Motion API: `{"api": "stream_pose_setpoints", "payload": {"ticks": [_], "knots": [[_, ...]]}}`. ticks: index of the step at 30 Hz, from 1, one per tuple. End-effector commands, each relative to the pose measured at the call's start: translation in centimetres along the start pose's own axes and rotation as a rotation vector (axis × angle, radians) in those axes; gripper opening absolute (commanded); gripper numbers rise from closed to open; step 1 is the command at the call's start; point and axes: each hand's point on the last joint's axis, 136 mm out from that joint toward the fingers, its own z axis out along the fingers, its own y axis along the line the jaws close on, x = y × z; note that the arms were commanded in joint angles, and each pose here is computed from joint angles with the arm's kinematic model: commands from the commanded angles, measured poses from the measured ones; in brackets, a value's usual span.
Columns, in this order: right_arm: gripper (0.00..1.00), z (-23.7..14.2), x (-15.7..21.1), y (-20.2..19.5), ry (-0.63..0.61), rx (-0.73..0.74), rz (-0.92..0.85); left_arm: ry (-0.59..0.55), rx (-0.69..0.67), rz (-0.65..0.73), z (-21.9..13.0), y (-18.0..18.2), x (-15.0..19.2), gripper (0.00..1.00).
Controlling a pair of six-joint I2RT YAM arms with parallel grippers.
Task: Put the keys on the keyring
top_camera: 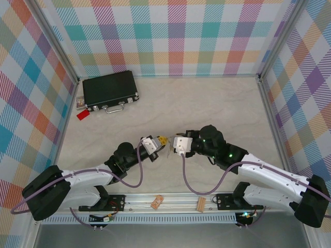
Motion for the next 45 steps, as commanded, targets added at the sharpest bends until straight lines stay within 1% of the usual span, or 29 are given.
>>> {"api": "stream_pose_setpoints", "payload": {"ticks": [1,5,10,17,45], "knots": [[0.00,-0.4,-1.3,-1.0,-0.049,0.050,-0.014,-0.104,-0.002,0.007,-0.1,-0.1,-2.4,0.00],[0.00,0.1,-1.4,-0.6,-0.058,0.034,-0.002,-0.087,-0.004,-0.013,-0.4,0.0,-2.2,0.00],[0.00,0.7,-1.1,-0.2,-0.047,0.014,0.000,-0.117,-0.005,-0.023,-1.0,0.0,-2.9,0.00],[0.00,1.0,-0.7,0.1,-0.028,0.007,0.003,-0.124,0.017,-0.038,-1.2,-0.4,-3.3,0.00],[0.00,0.9,-0.5,-0.7,-0.018,0.054,0.041,-0.107,0.020,-0.046,-1.3,-0.5,-3.0,0.00]]}}
